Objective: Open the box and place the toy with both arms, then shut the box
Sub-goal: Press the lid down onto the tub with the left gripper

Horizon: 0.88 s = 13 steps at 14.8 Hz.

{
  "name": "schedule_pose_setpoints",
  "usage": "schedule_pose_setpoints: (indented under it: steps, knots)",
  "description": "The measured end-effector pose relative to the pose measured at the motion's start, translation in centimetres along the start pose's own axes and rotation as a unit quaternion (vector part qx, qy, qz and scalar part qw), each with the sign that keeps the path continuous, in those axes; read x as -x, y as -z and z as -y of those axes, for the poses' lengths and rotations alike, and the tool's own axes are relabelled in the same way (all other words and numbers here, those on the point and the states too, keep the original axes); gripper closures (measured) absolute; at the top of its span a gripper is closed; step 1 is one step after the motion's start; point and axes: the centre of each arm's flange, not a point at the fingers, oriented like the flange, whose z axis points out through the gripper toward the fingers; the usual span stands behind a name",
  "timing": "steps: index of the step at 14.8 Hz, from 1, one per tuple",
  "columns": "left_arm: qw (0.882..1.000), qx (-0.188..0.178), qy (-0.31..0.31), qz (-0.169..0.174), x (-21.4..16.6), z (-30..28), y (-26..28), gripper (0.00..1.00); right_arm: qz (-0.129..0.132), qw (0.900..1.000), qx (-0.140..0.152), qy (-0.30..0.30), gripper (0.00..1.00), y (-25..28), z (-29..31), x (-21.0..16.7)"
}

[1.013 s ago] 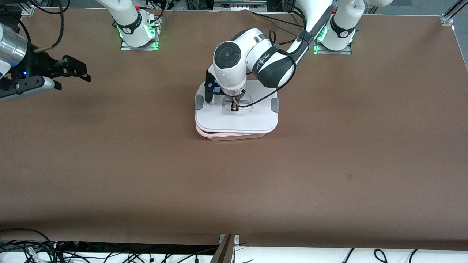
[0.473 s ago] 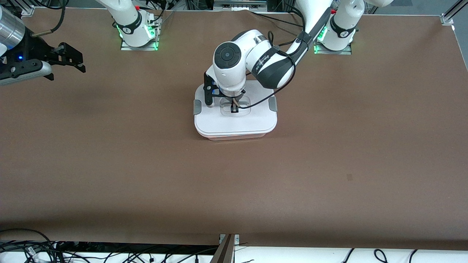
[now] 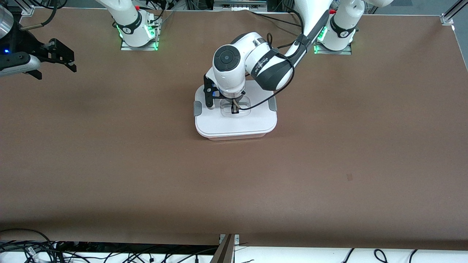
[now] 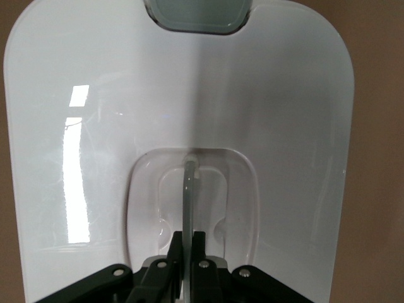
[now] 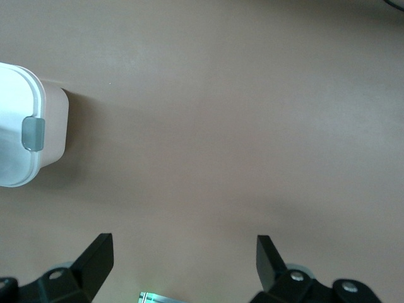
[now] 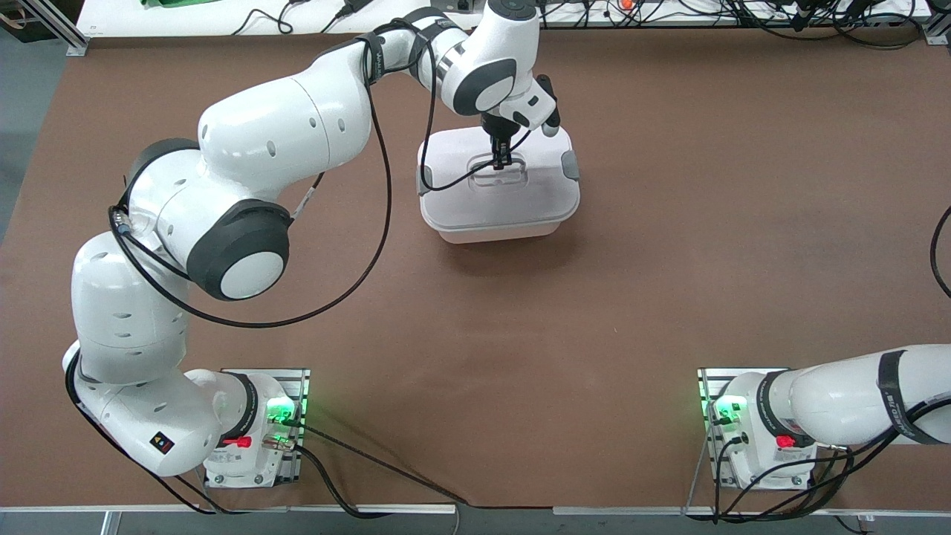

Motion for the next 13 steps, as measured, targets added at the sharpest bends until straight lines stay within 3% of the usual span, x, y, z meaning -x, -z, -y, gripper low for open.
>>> schedule_pose_setpoints:
  steps: [13]
  knots:
    - [1.000,0.002,0.021,0.004,0.1,0.3,-0.6,0.90,0.008,1.000,0.001,-0.003,0.00,-1.5,0.0,-1.5]
